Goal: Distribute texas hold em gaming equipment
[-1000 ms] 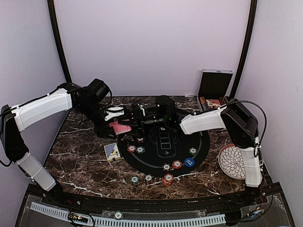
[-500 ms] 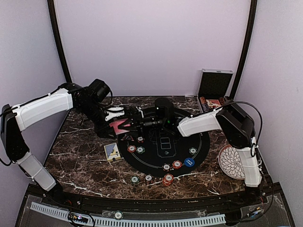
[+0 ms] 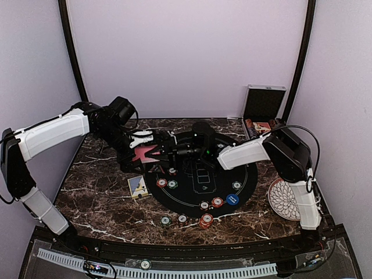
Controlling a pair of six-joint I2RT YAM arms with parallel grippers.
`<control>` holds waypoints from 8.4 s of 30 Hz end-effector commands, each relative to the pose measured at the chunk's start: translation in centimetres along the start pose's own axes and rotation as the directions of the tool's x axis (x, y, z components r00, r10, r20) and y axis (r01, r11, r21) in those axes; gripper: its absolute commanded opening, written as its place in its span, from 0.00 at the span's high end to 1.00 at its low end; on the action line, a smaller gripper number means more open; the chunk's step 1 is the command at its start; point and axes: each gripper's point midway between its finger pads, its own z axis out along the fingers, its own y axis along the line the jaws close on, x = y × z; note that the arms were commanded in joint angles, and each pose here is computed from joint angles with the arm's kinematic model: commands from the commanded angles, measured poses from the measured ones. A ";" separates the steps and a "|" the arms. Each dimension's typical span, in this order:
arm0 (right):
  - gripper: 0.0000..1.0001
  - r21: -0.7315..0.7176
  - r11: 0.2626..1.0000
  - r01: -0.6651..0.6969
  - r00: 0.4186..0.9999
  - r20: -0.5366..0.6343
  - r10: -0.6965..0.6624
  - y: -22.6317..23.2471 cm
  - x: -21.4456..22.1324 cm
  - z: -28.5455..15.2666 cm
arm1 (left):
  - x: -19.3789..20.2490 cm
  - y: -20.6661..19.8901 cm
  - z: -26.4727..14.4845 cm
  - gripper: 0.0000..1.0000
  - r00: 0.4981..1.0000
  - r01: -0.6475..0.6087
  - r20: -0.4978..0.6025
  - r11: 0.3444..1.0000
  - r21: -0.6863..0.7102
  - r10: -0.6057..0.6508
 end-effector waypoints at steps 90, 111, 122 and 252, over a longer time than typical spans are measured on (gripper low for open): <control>0.96 0.042 0.999 0.007 1.000 -0.012 -0.006 -1.4 0.0 1.6 | -0.9 1.0 1.3 0.51 0.988 -0.151 0.007 0.986 -0.073 0.152; 0.63 0.193 0.981 0.004 1.000 0.023 -0.009 -4.6 -0.9 0.9 | 0.1 0.7 1.3 0.70 0.986 -0.163 -0.033 0.985 -0.064 0.161; 0.58 0.307 0.952 0.023 0.997 0.064 -0.044 -5.9 -1.4 -0.8 | 0.6 0.6 1.1 0.72 0.986 -0.165 -0.038 0.983 -0.085 0.162; 1.00 0.378 0.925 -0.025 0.976 0.211 -0.059 -7.1 -9.3 -12.8 | 4.0 0.0 0.6 0.83 0.989 -0.066 -0.135 0.993 -0.100 0.052</control>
